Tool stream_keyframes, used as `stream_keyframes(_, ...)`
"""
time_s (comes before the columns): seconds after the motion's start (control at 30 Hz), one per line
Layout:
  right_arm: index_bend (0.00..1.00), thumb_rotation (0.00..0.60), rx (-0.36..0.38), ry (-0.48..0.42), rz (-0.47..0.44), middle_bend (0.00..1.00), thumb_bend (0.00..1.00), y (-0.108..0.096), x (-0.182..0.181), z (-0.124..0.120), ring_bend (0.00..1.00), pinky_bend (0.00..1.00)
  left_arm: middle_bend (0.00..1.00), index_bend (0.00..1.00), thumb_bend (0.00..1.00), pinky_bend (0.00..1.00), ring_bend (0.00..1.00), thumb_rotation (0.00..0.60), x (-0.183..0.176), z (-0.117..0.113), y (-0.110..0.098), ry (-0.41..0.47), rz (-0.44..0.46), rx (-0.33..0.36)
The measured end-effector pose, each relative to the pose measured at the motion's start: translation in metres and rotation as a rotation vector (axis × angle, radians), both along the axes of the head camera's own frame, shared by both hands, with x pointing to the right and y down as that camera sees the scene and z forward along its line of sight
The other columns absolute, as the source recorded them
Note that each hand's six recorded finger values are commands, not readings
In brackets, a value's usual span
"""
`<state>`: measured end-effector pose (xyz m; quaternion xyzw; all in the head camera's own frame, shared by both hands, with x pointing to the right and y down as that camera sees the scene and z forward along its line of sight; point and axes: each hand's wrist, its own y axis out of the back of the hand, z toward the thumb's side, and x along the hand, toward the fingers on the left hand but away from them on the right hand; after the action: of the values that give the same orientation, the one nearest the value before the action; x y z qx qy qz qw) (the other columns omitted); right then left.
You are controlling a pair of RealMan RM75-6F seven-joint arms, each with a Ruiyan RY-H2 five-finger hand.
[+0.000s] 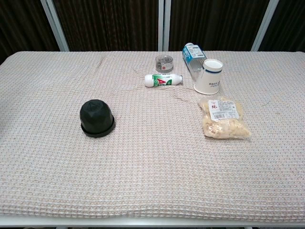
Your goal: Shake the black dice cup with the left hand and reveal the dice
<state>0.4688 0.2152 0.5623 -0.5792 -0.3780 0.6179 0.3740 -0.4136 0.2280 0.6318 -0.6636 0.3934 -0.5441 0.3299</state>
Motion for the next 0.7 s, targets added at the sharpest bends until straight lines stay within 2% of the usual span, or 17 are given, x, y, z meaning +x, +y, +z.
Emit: stream_keyframes(0.7,0.00,0.600,0.018,-0.010,0.006,0.00,0.19,-0.003,0.001,-0.003,0.00,0.00,0.18,0.21,0.02,0.20,0.11,0.600,0.010,-0.002,-0.007,0.032,0.014,0.025)
